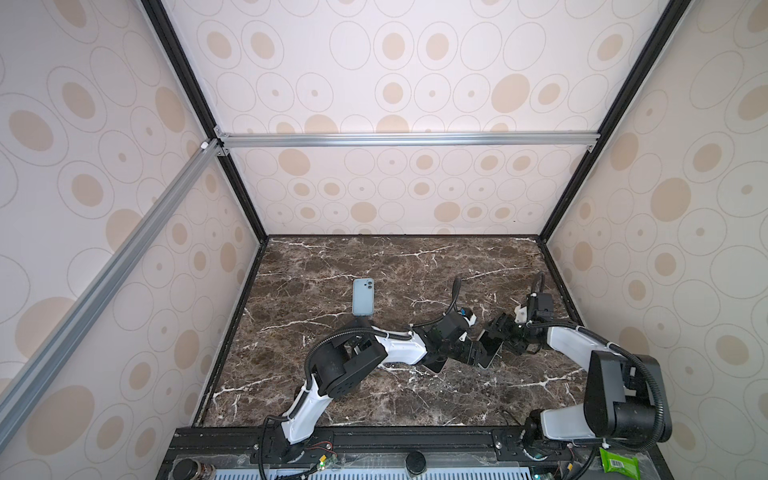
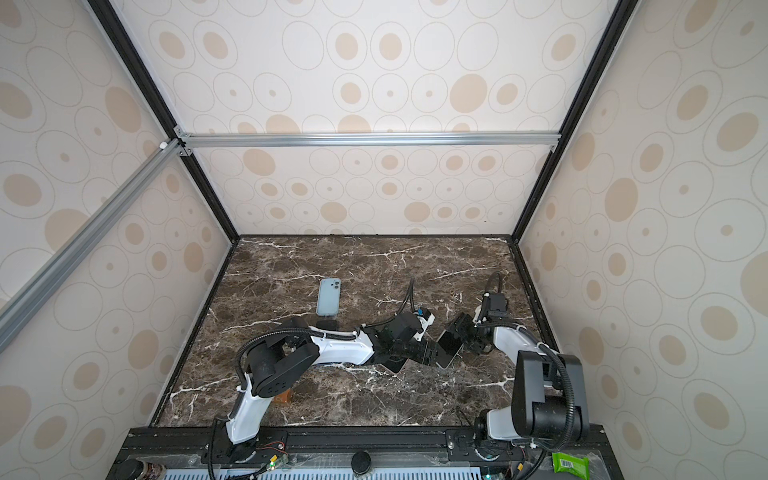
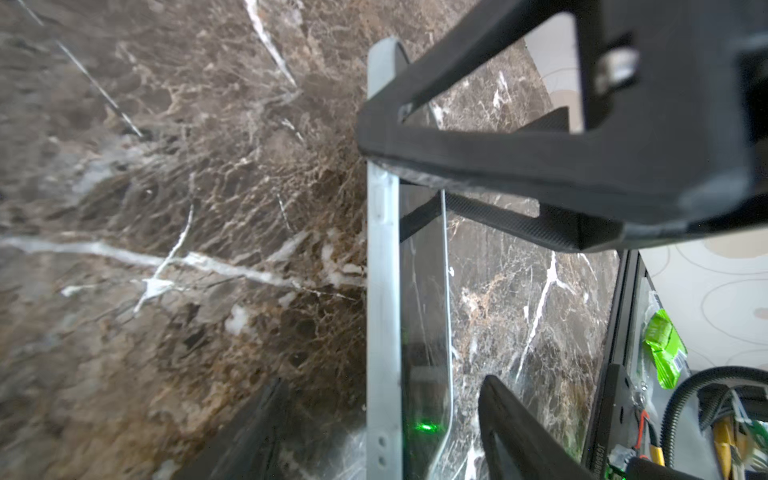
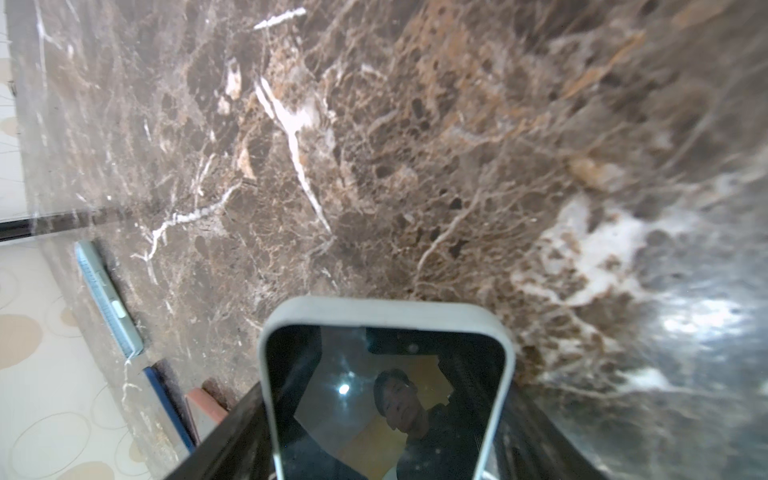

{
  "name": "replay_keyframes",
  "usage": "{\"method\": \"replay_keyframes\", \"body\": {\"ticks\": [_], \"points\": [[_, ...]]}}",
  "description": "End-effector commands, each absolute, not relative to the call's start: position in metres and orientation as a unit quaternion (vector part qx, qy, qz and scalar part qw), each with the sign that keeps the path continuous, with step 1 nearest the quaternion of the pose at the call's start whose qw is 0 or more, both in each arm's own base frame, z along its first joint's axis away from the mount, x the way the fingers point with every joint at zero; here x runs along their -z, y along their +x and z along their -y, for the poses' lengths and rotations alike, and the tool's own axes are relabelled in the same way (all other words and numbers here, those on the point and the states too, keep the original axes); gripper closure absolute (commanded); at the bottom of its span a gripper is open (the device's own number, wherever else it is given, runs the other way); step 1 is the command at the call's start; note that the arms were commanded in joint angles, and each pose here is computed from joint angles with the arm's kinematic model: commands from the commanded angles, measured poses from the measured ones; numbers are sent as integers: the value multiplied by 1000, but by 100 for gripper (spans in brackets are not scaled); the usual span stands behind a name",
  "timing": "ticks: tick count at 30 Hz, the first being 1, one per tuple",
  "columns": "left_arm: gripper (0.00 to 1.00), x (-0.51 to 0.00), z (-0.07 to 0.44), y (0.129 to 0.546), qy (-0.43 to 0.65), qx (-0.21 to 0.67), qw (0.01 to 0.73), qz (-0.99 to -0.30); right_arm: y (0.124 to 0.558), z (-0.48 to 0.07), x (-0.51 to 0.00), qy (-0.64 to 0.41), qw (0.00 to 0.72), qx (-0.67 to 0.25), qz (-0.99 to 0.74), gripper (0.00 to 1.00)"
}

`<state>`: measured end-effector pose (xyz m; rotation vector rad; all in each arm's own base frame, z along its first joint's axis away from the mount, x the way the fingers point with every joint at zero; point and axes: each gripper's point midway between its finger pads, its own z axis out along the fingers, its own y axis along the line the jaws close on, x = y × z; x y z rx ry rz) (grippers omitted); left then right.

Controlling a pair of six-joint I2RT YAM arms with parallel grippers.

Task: Take the phone out of the phone case
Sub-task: 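Grasp the phone's side edge with the left gripper while the right releases it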

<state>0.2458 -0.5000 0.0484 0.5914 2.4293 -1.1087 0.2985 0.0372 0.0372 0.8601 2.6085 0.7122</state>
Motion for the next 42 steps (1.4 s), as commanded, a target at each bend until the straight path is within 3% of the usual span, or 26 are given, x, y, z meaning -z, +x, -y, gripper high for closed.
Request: {"method": "replay_keyframes", "body": {"ticks": [1, 12, 33, 40, 42], "points": [[32, -59, 511, 249, 199, 432, 183, -860, 284, -44, -28, 311, 123, -267, -904, 49], [52, -66, 518, 246, 193, 473, 176, -841, 285, -47, -39, 346, 119, -306, -879, 50], [77, -76, 513, 249, 203, 463, 202, -839, 280, -43, -49, 404, 97, -319, -852, 55], [87, -93, 512, 251, 211, 467, 216, -831, 283, -41, -65, 395, 119, -321, -852, 51], [90, -102, 513, 251, 217, 468, 223, -827, 283, -40, -73, 389, 129, -320, -854, 45]]}}
